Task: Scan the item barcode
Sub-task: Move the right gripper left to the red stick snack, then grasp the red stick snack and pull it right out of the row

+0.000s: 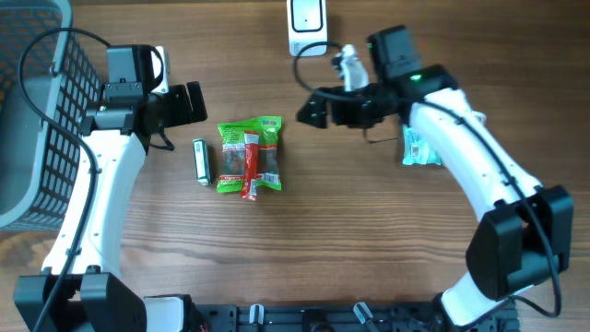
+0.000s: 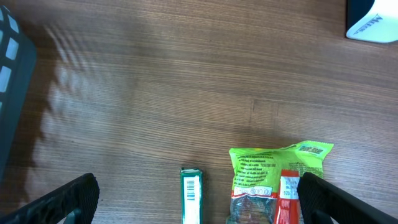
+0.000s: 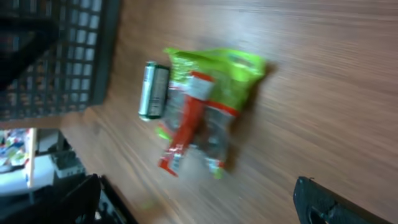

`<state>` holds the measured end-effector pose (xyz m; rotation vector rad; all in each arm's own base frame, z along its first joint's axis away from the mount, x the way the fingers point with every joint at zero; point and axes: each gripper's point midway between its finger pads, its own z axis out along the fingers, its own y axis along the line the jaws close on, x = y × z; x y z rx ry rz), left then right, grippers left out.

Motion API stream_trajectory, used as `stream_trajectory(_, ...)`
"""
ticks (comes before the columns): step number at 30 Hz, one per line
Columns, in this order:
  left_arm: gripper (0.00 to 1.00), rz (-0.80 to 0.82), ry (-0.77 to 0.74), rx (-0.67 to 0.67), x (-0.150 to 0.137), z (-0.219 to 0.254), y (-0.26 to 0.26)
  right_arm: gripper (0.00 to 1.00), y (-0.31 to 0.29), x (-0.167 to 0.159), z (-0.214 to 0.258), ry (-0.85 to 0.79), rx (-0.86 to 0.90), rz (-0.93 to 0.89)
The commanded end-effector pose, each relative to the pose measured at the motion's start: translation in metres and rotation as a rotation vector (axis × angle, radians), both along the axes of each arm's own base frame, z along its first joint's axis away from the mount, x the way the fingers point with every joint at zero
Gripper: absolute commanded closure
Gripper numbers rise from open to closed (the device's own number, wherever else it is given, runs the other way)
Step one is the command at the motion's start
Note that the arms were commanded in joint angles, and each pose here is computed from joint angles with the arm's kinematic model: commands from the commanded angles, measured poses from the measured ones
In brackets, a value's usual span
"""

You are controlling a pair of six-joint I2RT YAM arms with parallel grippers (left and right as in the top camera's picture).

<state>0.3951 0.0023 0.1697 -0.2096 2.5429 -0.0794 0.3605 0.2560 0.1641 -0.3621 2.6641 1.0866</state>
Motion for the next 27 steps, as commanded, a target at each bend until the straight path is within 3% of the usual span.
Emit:
stream_trajectory(1, 0.00, 0.005, -0.003, 0.009, 0.001, 0.001, 0.002, 0.00, 0.030, -0.007, -0.011, 0.050, -0.022, -0.035)
stream_trajectory(7, 0.00, 0.005, -0.003, 0.009, 0.001, 0.001, 0.002, 0.06, 0.068, -0.007, -0.039, 0.013, -0.087, -0.063)
stream_trajectory(17, 0.00, 0.005, -0.004, 0.009, 0.001, 0.001, 0.002, 0.40, 0.097, 0.003, -0.117, 0.059, -0.159, -0.118)
stream_trajectory(27, 0.00, 0.005, -0.003, 0.009, 0.001, 0.001, 0.002, 0.49, 0.110, 0.009, -0.123, 0.047, -0.108, -0.110)
